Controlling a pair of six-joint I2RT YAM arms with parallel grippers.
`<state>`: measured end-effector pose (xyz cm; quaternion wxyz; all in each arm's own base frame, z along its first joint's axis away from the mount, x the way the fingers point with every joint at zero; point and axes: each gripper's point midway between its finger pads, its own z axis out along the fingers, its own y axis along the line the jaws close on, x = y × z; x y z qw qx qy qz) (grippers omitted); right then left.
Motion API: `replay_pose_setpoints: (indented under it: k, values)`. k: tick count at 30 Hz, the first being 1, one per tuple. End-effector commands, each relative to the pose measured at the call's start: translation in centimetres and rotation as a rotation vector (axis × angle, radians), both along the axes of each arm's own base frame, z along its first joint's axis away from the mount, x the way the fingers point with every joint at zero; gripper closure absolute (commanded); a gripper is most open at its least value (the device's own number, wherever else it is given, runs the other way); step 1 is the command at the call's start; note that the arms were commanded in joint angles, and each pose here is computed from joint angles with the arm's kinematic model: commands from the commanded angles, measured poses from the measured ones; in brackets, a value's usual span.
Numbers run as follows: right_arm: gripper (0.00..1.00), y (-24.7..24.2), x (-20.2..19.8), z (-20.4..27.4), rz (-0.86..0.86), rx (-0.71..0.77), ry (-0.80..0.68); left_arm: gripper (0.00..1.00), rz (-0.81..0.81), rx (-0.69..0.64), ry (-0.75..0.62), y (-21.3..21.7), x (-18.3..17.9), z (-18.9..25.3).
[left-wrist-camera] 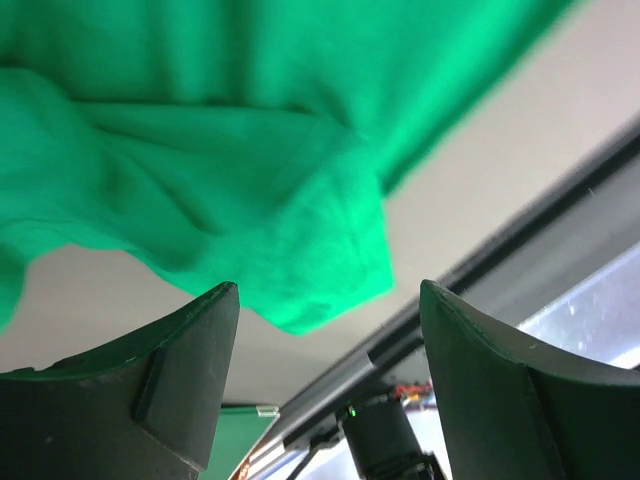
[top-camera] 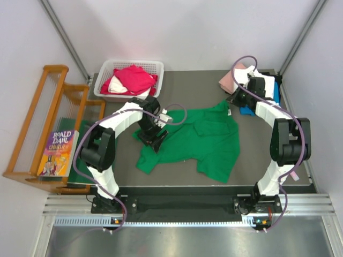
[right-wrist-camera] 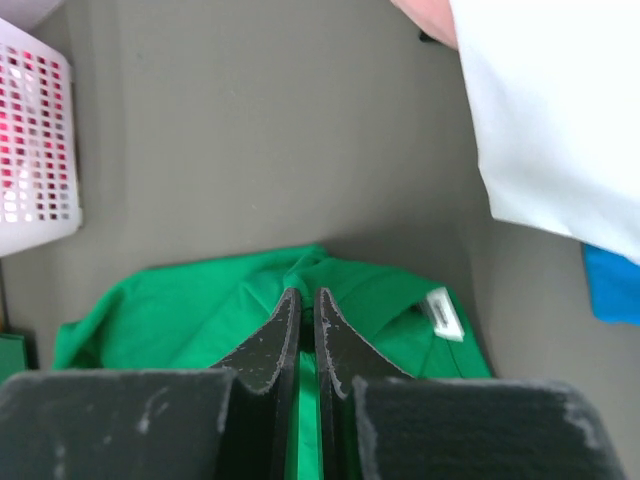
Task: Fold and stack the t-shirts
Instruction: Flatten the tshirt out
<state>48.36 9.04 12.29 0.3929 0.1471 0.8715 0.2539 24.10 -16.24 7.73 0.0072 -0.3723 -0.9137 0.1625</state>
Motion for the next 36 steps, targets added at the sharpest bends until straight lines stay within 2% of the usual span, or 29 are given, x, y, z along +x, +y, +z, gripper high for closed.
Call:
replay_pose_setpoints:
  k: [1,9,21,22,25,26,28,36]
  values:
    - [1.0,0.3,0.3,2.0,0.016,-0.014,-0.081,0.24,0.094,0.012,-0.073,0.4,3.6,-1.1]
    - [1.0,0.6,-0.6,1.8,0.037,-0.034,-0.084,0.26,0.164,-0.015,-0.121,1.2,7.5,0.0]
    - [1.0,0.7,0.0,2.0,0.041,-0.02,-0.086,0.3,0.185,-0.021,-0.093,1.1,7.3,-1.1]
    - [1.0,0.8,0.0,2.1,0.041,-0.021,-0.087,0.32,0.186,-0.029,-0.09,1.0,7.3,-1.1]
    - [1.0,0.8,0.1,2.0,0.04,-0.022,-0.083,0.45,0.189,-0.034,-0.082,0.9,7.1,-1.2]
    - [1.0,0.8,0.1,1.9,0.04,-0.02,-0.081,0.53,0.191,-0.031,-0.078,0.9,7.0,-1.3]
    - [1.0,0.8,0.0,1.8,0.039,-0.021,-0.078,0.57,0.184,-0.024,-0.07,1.1,6.7,-1.4]
    - [1.0,0.7,0.0,1.8,0.038,-0.021,-0.081,0.57,0.177,-0.024,-0.038,1.3,5.5,-1.2]
